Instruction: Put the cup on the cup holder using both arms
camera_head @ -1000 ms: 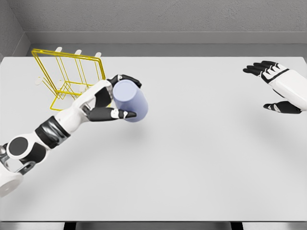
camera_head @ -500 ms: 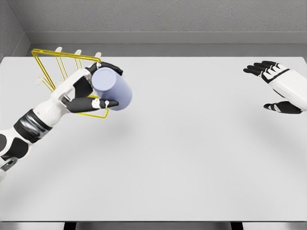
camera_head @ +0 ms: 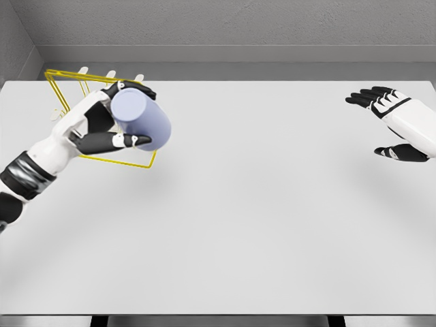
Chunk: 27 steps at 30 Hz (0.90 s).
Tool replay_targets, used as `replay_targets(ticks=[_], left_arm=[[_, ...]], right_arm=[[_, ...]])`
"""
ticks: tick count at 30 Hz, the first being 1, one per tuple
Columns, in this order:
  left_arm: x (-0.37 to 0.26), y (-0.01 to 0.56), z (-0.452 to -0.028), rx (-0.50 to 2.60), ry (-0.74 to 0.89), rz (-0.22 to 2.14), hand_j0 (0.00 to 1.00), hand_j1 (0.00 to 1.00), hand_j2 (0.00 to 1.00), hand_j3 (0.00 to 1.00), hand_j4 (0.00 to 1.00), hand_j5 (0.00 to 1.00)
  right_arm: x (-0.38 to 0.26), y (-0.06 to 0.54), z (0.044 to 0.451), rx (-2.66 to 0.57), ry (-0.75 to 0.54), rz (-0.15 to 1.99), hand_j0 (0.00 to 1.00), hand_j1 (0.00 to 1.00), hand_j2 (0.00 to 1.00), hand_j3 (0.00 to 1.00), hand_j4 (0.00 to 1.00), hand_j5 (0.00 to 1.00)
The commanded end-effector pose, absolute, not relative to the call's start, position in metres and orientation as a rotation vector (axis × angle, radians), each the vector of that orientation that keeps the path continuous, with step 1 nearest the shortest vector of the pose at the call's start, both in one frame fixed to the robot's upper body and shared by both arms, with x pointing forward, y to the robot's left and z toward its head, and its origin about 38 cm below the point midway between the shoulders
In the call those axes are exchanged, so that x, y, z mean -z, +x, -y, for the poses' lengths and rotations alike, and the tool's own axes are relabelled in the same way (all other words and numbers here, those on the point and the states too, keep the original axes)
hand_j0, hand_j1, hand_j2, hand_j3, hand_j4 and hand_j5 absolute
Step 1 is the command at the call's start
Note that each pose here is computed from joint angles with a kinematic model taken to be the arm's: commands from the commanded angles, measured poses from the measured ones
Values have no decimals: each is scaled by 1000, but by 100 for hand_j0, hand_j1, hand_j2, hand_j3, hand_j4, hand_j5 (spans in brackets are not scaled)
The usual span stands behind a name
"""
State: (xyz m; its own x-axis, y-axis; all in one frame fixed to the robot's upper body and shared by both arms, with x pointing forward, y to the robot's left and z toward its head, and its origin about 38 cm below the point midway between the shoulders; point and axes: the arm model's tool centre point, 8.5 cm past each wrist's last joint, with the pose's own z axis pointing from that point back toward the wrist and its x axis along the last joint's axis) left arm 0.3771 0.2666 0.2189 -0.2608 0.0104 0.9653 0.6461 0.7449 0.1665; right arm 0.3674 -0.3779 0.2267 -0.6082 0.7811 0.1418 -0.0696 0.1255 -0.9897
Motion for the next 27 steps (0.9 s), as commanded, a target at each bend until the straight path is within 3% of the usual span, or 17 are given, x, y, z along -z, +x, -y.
replay_targets(ticks=[1, 27], left_arm=[[-221, 380, -272, 643, -510, 1749, 53, 53, 53, 53, 53, 53], [-212, 393, -300, 554, -450, 1718, 55, 55, 55, 55, 55, 55]], right_arm=[[-228, 367, 378, -1558, -692, 1720, 100, 100, 100, 100, 100, 100], [-227, 367, 378, -1558, -692, 1717, 100, 100, 100, 100, 100, 100]])
